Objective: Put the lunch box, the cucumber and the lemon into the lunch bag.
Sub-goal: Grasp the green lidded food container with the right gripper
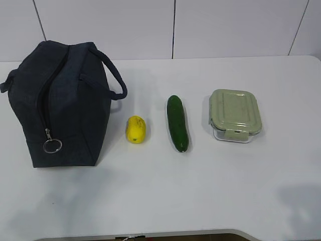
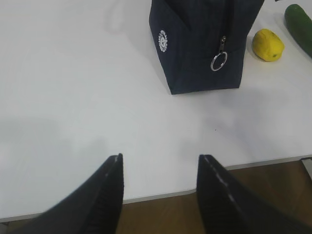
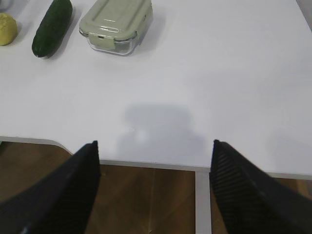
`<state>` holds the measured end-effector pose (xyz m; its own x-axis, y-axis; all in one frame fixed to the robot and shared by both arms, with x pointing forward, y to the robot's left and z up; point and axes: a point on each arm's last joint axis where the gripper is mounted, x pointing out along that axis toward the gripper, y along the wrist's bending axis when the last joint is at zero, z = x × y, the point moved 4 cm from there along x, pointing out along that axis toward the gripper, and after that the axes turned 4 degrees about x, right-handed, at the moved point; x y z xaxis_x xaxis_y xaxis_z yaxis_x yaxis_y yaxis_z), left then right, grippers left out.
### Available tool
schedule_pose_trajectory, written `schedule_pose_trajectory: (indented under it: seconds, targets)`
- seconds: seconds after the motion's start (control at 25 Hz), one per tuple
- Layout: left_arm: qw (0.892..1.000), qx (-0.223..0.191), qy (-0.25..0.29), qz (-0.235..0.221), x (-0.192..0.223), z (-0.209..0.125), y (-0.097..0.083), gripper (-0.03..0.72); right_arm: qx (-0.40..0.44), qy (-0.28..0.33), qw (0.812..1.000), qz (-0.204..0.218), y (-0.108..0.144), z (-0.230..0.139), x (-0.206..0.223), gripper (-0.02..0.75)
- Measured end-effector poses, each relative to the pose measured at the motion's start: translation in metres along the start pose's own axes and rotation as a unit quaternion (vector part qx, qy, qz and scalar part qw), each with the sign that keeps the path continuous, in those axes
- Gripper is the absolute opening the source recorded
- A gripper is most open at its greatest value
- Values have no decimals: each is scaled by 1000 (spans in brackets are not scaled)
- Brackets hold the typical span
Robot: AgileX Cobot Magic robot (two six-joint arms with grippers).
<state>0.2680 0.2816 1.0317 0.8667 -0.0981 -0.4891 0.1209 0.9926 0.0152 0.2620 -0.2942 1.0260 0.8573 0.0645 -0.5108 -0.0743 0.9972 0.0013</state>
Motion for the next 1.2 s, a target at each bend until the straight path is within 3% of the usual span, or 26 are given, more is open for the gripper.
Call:
schedule_pose_trajectory:
  seconds: [1.2]
  targets:
    - [1000, 0, 0, 0, 0, 0, 0, 351, 0, 0, 1000, 0, 0, 0, 0, 564]
